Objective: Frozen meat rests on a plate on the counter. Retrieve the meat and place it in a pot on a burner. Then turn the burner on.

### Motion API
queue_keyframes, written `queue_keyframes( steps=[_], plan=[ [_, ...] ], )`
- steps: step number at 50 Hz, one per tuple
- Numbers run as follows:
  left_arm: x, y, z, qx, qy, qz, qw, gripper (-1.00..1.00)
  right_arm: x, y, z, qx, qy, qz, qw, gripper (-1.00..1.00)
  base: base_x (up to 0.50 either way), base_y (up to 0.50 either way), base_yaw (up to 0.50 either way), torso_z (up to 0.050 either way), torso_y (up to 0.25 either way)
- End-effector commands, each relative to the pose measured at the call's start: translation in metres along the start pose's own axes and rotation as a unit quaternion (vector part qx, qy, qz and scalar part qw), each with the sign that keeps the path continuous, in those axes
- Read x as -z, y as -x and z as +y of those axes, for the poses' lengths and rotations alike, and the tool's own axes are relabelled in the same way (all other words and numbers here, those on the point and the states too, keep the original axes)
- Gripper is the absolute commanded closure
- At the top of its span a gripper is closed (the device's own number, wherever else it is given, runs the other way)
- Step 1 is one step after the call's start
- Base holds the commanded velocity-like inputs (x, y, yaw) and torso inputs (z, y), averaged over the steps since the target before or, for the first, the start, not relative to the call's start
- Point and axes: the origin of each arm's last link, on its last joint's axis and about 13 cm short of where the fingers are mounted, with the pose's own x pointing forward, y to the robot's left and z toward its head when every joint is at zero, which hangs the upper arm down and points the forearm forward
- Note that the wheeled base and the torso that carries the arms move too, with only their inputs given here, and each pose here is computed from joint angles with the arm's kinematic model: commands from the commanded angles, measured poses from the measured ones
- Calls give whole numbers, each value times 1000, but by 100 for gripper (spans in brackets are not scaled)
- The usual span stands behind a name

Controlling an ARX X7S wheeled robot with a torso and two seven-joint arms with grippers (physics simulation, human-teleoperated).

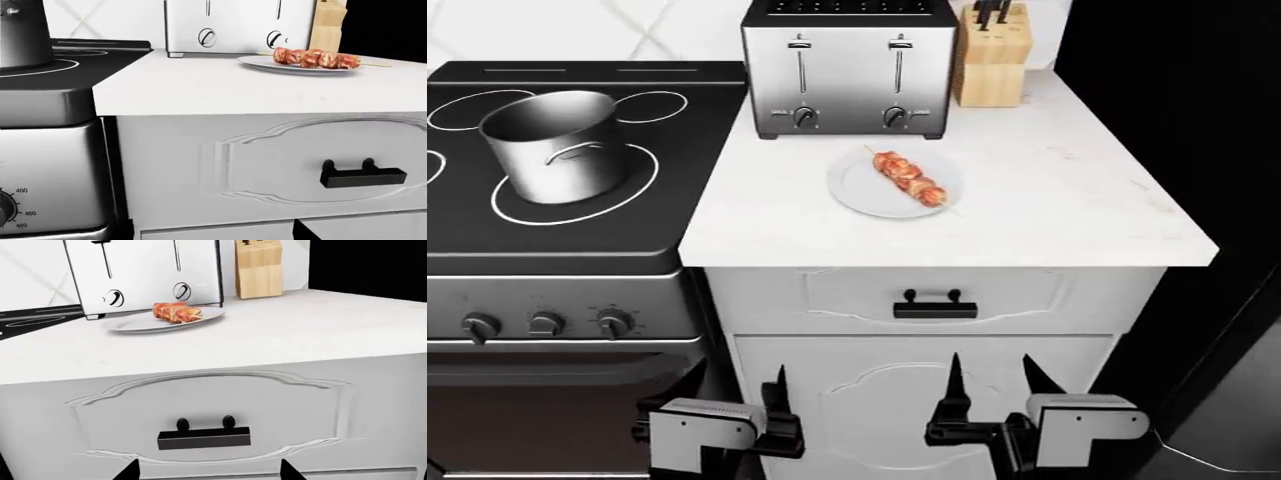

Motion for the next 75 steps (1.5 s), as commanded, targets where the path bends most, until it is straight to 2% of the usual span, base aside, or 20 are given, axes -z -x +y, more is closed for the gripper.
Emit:
queue_keyframes(
  steps=[1,5,7,11,14,16,24,28,33,37,42,47,75],
  plan=[
    [-4,1,-1,3,-1,-3,1000,-100,-5,-3,-2,9,3,-8,1000,-100,0,-500,0,50,0],
    [-11,0,3,-18,6,27,999,-100,-14,-2,-2,11,26,-2,1000,-100,0,-64,0,31,0],
    [-22,0,3,-13,-8,43,999,-100,-26,-1,-1,7,35,3,999,-100,0,0,0,0,0],
    [-54,0,3,3,-26,58,998,-100,-58,2,2,-12,45,11,999,-100,0,0,0,0,0],
    [-86,1,3,31,-7,69,997,-100,-88,4,3,-31,38,21,999,-100,0,0,0,0,0],
    [-109,2,5,47,-6,75,996,-100,-110,5,3,-46,39,27,998,-100,0,0,0,0,0],
    [-186,0,14,89,-30,65,993,-100,-183,0,2,-89,46,20,995,-100,0,0,0,0,0],
    [-215,-6,21,90,-37,56,994,-100,-212,-5,1,-101,75,16,992,-100,0,0,0,0,0],
    [-251,-8,28,81,-28,50,995,-100,-244,-6,2,-117,75,20,990,-100,0,0,0,0,0],
    [-270,-6,30,75,-32,41,996,-100,-261,-7,3,-123,82,16,989,-100,0,0,0,0,0],
    [-285,-4,32,70,-35,22,997,-100,-277,-7,5,-135,86,14,987,-100,0,0,0,0,0],
    [-285,-7,34,64,-34,14,997,-100,-283,-7,5,-143,84,5,986,-100,148,0,0,0,0],
    [-287,-9,34,58,-43,2,997,-100,-281,-12,3,-153,85,6,984,-100,500,-1,0,0,1]
  ],
)
